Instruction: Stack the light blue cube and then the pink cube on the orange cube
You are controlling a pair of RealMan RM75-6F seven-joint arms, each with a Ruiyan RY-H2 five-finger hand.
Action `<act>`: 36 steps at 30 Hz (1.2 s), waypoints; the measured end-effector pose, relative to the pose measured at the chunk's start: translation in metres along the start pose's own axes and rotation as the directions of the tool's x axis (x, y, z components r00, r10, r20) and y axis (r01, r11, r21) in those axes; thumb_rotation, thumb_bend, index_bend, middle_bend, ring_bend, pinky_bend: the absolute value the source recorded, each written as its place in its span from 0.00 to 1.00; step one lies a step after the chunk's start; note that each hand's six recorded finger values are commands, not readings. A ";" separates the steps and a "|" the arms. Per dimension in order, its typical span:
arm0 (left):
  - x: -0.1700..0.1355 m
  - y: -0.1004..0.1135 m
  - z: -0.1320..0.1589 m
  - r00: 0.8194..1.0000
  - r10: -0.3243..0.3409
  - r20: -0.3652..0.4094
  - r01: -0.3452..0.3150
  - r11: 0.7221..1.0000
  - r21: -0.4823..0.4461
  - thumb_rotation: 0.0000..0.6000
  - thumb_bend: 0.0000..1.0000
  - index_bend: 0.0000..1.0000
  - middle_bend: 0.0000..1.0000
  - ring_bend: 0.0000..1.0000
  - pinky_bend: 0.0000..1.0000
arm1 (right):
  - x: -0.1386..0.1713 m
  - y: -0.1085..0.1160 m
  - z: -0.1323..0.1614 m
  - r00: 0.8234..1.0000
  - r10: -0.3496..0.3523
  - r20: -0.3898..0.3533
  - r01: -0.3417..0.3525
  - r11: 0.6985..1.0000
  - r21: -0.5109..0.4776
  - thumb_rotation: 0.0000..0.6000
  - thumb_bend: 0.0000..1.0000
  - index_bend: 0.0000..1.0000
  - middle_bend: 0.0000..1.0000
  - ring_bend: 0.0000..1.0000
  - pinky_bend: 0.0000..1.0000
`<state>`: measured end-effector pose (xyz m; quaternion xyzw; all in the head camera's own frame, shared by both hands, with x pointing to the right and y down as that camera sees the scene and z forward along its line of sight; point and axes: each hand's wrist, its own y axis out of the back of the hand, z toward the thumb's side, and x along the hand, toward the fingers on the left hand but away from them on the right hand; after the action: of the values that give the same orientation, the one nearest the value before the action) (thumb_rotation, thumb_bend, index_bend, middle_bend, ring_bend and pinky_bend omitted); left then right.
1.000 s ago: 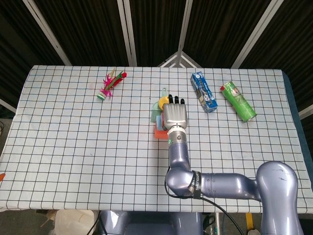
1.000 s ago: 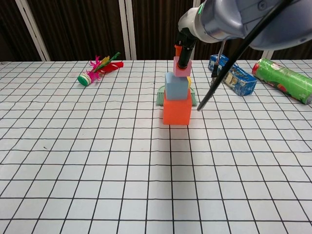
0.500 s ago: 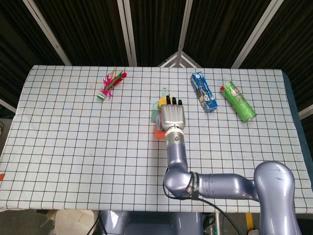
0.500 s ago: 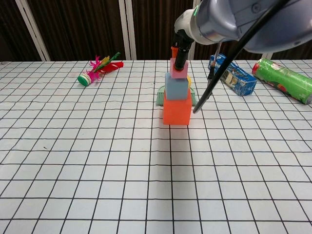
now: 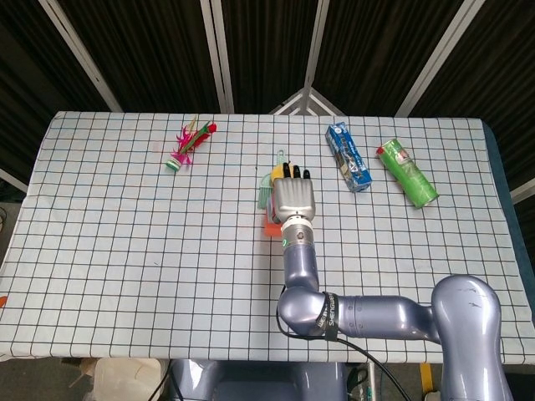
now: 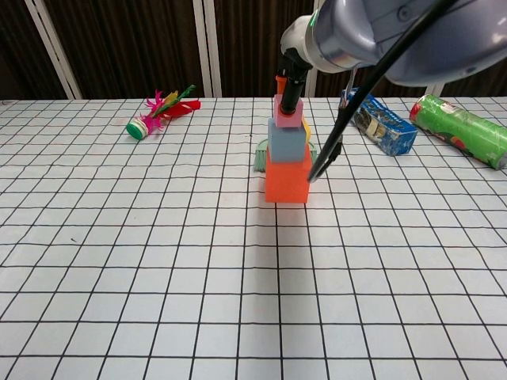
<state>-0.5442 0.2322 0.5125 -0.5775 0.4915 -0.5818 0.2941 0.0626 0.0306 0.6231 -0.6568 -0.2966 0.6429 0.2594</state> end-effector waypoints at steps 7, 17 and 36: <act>0.000 0.001 -0.001 1.000 0.004 -0.004 -0.004 1.000 -0.001 1.00 0.16 0.16 0.00 0.00 0.00 | -0.001 -0.003 0.000 1.000 0.007 -0.002 -0.007 1.000 -0.002 1.00 0.50 0.51 0.06 0.04 0.09; 0.000 0.001 -0.001 1.000 0.003 -0.004 -0.003 1.000 -0.001 1.00 0.16 0.16 0.00 0.00 0.00 | -0.003 -0.004 0.003 1.000 0.006 -0.004 -0.006 1.000 -0.004 1.00 0.50 0.51 0.06 0.04 0.09; 0.000 0.001 -0.001 1.000 0.002 -0.005 -0.002 1.000 0.001 1.00 0.16 0.16 0.00 0.00 0.00 | -0.005 -0.008 0.001 1.000 0.017 -0.006 -0.017 1.000 -0.001 1.00 0.50 0.50 0.06 0.04 0.09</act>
<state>-0.5456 0.2322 0.5122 -0.5755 0.4924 -0.5833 0.2935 0.0612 0.0325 0.6327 -0.6615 -0.2905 0.6429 0.2545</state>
